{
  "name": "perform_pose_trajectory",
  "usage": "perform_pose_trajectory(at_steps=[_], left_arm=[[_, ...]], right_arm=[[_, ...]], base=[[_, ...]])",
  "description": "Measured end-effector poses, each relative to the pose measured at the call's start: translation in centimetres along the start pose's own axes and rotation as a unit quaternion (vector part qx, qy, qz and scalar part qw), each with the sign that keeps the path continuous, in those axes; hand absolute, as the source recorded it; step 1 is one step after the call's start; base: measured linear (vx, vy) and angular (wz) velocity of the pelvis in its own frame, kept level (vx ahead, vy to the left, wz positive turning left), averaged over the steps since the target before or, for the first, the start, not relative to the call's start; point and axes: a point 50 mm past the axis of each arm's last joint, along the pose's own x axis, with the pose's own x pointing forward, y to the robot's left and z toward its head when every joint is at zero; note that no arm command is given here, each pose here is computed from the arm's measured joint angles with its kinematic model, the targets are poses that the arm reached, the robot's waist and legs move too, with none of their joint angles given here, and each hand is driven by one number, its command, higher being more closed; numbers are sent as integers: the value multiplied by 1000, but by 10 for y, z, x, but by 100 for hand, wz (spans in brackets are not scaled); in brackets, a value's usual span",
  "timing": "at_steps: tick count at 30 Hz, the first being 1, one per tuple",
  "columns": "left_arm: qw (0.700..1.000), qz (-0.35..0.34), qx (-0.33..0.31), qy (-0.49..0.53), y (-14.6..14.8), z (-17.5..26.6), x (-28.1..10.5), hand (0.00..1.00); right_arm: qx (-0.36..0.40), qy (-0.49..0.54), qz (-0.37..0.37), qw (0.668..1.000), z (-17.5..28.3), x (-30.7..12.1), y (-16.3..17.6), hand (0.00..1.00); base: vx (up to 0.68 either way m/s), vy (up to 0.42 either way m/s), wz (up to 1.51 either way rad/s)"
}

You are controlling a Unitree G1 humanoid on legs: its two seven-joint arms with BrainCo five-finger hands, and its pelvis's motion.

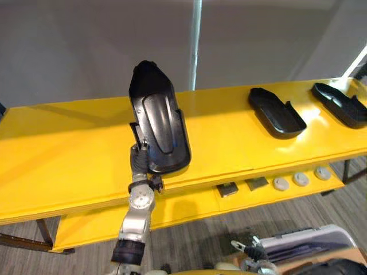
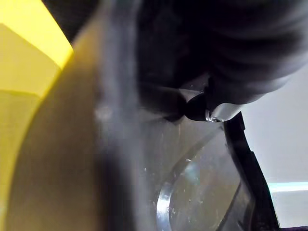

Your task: Walk over and take plastic housings, then place them on the shelf

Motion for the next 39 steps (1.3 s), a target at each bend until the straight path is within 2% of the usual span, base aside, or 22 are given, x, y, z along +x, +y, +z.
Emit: perform_pose_trajectory(at_steps=[12, 23, 24, 39], left_arm=[[996, 73, 26, 52, 26, -9, 41, 100], [994, 87, 22, 57, 31, 4, 66, 100], [994, 87, 22, 59, 31, 7, 70, 0], [994, 98, 21, 52, 30, 16, 79, 0]], right_arm=[[-12, -10, 7, 1000, 8, 4, -5, 0], [-23, -20, 14, 999, 15, 6, -4, 0], [-24, -22, 16, 999, 17, 7, -3, 0], [-28, -32, 20, 999, 21, 8, -1, 0]], base=[[-82, 2, -7], [46, -5, -5], [16, 1, -6], [-17, 2, -2]])
